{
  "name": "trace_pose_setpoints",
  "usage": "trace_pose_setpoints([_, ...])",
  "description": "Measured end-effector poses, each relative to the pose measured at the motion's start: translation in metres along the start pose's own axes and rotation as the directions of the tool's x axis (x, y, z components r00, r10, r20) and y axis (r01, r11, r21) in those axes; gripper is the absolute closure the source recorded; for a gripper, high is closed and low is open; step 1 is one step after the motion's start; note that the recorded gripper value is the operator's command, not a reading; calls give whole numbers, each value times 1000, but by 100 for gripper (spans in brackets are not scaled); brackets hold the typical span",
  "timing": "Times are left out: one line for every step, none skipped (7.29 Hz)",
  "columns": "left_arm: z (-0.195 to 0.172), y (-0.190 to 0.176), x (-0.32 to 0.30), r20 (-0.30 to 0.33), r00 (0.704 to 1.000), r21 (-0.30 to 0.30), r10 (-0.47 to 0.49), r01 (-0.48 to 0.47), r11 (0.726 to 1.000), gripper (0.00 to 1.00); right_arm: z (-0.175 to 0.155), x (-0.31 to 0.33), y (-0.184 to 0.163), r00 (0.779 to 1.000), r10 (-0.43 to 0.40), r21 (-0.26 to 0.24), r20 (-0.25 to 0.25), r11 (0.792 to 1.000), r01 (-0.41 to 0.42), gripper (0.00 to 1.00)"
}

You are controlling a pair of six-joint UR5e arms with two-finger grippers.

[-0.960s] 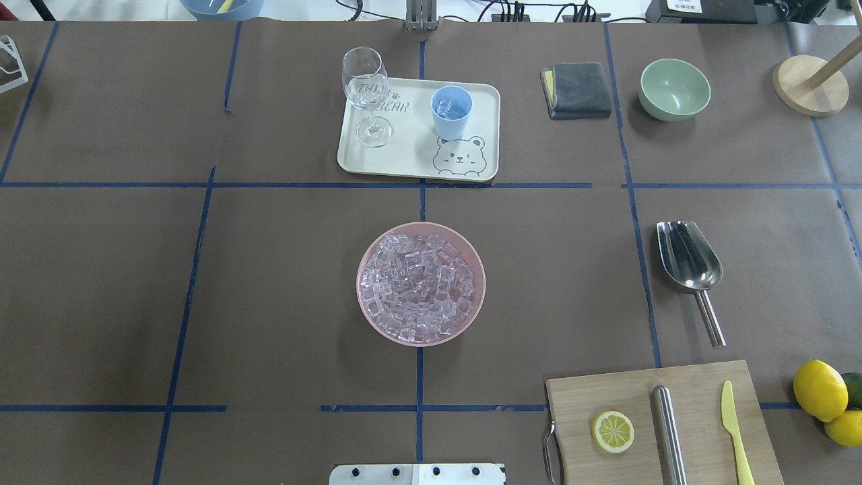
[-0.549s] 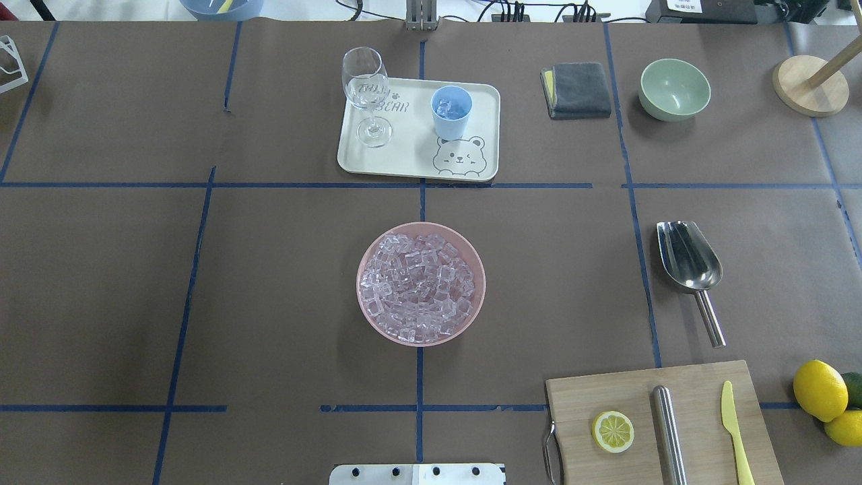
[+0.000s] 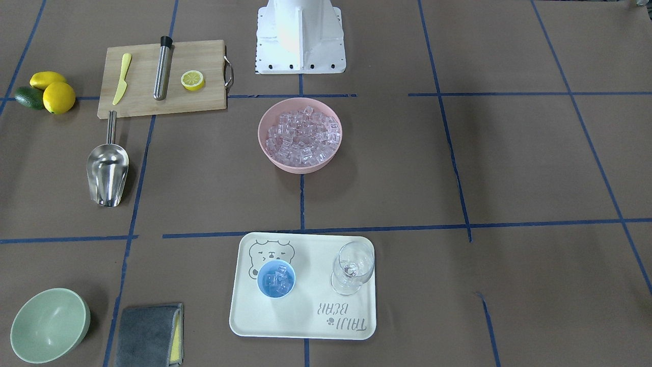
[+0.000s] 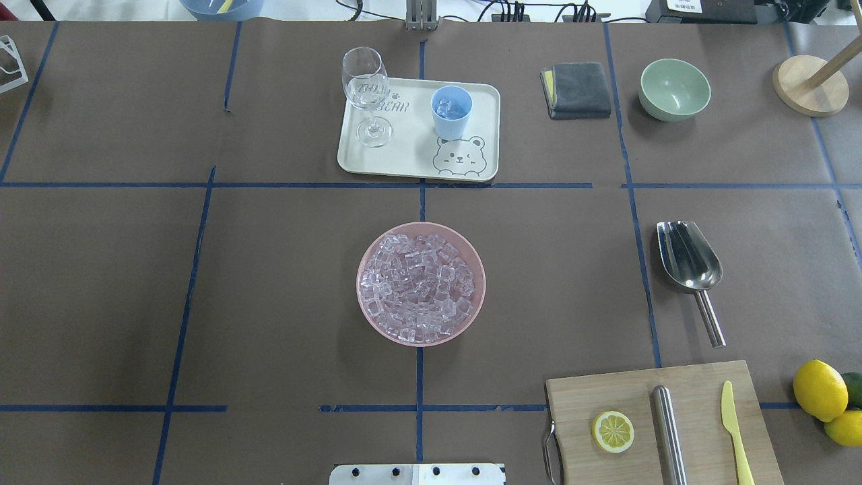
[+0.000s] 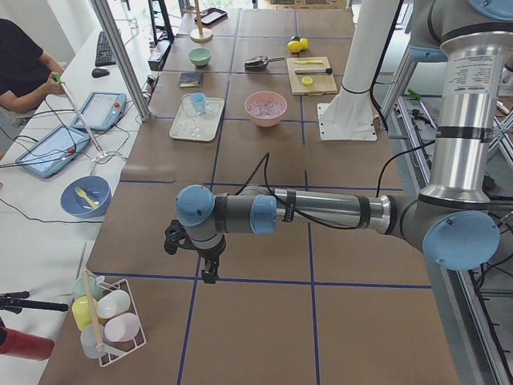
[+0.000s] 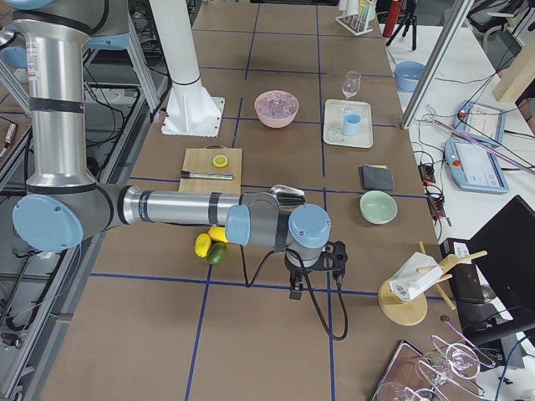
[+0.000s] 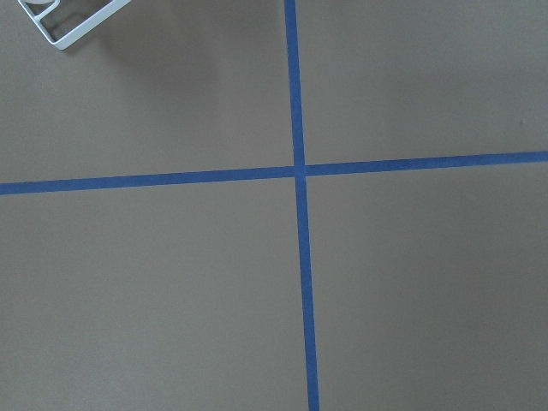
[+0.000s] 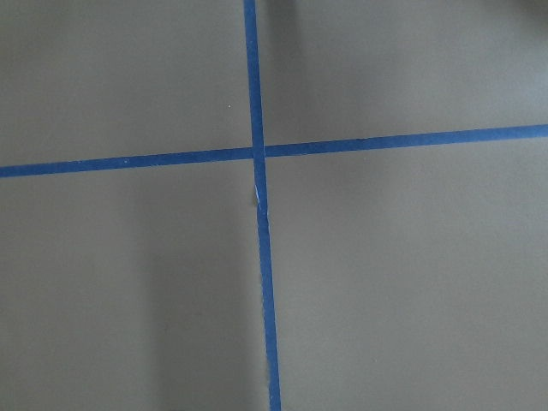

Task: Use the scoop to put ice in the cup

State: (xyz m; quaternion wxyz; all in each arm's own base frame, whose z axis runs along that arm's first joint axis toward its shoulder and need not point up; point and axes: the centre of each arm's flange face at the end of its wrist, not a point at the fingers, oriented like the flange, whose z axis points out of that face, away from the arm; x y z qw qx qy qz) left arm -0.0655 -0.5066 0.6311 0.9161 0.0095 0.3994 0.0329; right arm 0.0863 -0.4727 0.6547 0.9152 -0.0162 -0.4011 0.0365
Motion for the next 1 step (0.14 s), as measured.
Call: trace_pose_setpoints([0,0,0,0,1000,1,2,-2,1000,0,0,0,0,1000,-1,1,0,1000,1,0])
